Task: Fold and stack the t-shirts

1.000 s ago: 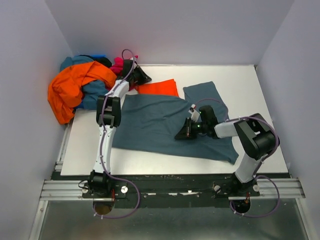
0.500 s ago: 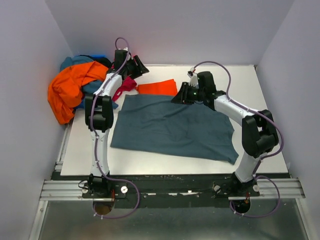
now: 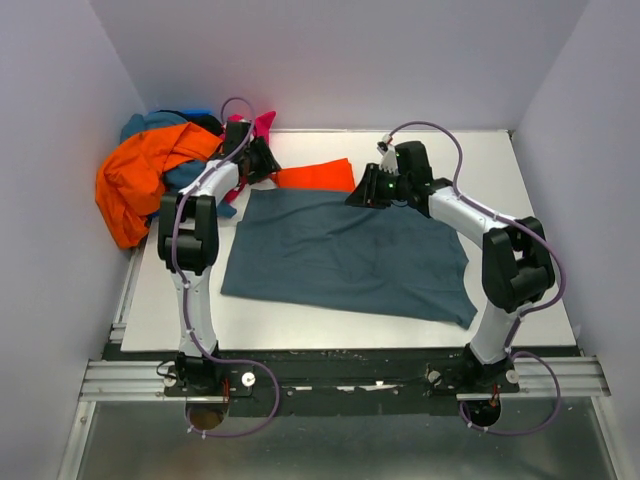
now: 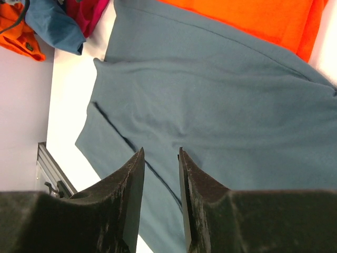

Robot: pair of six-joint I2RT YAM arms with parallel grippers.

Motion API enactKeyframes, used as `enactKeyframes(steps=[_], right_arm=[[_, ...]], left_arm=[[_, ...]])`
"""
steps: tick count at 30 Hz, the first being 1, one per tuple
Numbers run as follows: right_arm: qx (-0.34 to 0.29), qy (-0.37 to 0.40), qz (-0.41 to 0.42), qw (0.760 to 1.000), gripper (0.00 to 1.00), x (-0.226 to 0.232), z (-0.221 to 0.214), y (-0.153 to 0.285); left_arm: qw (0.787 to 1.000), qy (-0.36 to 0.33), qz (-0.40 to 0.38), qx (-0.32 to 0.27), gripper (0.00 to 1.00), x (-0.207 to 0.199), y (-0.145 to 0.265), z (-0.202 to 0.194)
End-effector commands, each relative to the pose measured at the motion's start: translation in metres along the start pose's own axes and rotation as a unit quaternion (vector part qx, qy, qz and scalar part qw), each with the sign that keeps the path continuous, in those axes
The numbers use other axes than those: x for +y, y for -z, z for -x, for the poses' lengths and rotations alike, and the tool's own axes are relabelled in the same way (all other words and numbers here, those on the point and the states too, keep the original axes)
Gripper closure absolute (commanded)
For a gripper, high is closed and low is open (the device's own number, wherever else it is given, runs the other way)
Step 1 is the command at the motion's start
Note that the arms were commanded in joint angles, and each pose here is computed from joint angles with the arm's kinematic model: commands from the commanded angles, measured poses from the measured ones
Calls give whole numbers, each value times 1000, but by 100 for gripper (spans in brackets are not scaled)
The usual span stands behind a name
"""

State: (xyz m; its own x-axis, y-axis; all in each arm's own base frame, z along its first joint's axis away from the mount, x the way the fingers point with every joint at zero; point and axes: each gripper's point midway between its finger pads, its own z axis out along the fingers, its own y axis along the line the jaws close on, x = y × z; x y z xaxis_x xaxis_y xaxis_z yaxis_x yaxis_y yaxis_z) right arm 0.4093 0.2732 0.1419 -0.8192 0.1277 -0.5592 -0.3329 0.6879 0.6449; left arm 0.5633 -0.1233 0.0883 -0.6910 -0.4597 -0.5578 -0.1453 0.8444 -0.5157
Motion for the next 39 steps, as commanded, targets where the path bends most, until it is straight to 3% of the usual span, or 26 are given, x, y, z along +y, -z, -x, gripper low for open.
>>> enactKeyframes(steps=[1,13,18,24,27,30,31,39], right_arm=[[-3,3,1,1000,60,1,-1,5],[7,-10,22,1000,60,4,-18,13],[16,-18,21,999,60,2,-37,23],[33,-28,21,999,60,-4,-58,28],[38,-31,20,999,60,-6,-65,29],[43,-33,21,998,60,-7,-69,29],[45,-35,23,998,60,-6,-71,31],[71,-53,44,995,60,-10,-112,38]], left_arm=[[1000,6,25,-1,36,17,-18,-2],[999,-7,35,22,37,18,-51,-9],[999,-6,16,47,51,11,-64,-20],[998,3,0,56,52,6,-62,-27],[999,1,1,50,63,6,-62,-24],[998,8,-22,51,94,0,-70,-22],[998,15,-32,47,100,-2,-73,-20],[998,43,-36,-18,100,0,-85,17]])
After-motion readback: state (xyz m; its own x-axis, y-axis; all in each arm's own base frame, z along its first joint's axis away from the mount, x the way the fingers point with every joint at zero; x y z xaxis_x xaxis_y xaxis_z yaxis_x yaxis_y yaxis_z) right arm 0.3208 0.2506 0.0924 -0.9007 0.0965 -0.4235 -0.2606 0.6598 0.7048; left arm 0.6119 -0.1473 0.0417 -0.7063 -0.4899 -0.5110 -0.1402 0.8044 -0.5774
